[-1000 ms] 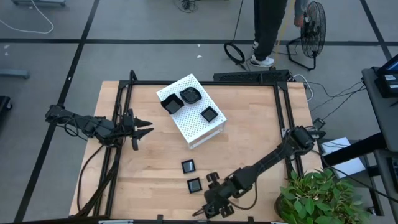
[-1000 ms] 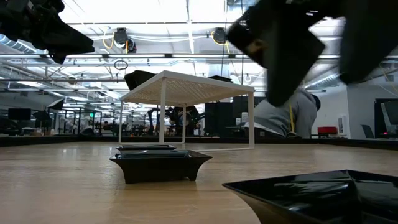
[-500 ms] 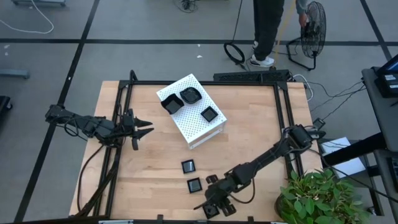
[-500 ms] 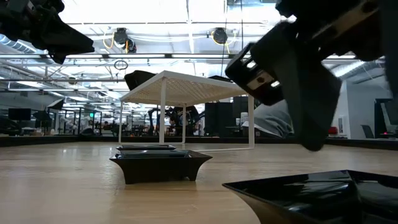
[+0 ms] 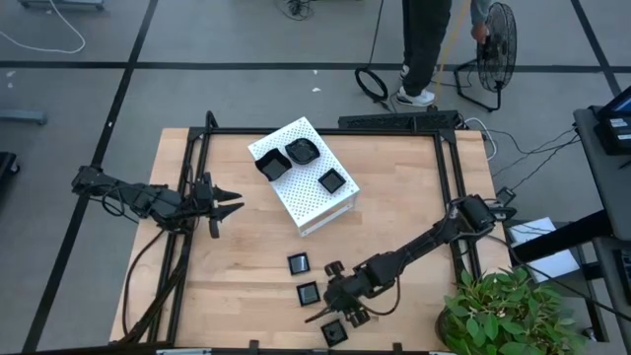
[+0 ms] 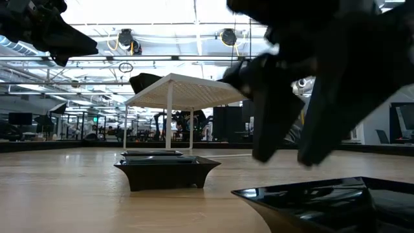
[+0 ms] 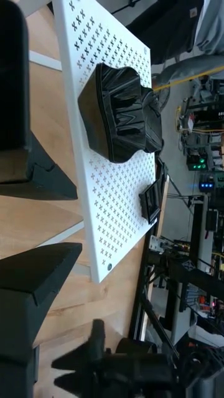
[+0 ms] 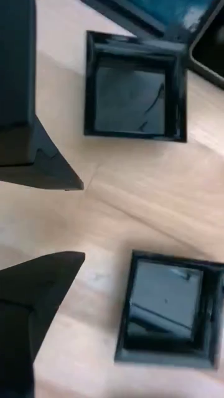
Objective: Pick & Place Mini shaped plates
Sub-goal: Adjust the square plate
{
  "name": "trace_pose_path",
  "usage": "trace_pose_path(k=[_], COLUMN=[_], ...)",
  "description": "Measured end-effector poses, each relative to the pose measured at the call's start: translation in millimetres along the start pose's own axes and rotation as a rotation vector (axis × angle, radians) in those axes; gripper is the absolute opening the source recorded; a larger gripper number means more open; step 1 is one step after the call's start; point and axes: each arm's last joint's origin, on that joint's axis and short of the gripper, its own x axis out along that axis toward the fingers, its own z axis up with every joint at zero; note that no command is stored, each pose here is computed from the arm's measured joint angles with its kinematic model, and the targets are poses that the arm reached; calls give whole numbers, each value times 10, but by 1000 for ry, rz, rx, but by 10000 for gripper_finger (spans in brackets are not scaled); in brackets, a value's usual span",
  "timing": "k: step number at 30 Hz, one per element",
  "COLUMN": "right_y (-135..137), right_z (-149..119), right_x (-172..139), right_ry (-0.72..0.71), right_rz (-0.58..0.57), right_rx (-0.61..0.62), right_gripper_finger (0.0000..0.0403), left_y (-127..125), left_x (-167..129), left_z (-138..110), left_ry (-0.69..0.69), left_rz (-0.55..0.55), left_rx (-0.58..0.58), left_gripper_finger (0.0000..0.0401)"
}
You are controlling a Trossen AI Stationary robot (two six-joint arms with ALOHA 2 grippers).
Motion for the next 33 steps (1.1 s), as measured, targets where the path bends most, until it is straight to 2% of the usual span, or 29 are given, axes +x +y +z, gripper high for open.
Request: trace_pose_path(k=[5, 10, 12, 19, 23, 33], right_y=[201, 278, 272, 300, 444, 799], right_z=[72, 122, 140, 203, 151, -239], right_x=[-128, -229, -248, -236, -176, -28], right_ry=[-64, -108, -122, -216, -311, -373], right_rz=[6, -75, -105, -116, -91, 12], right_rx=[-115, -242, -265, -264, -295, -330], right_gripper_finger=[120, 31, 9, 1, 0, 0], left_y=[0, 0, 0, 0, 0, 0], left_x=[0, 0, 0, 0, 0, 0], left_z=[0, 0, 0, 0, 0, 0], left_ry=[0, 0, 0, 0, 0, 0], left_rz=[0, 0, 0, 0, 0, 0], left_rx=[0, 0, 0, 0, 0, 0], left_gripper_finger=[122, 122, 122, 122, 122, 122])
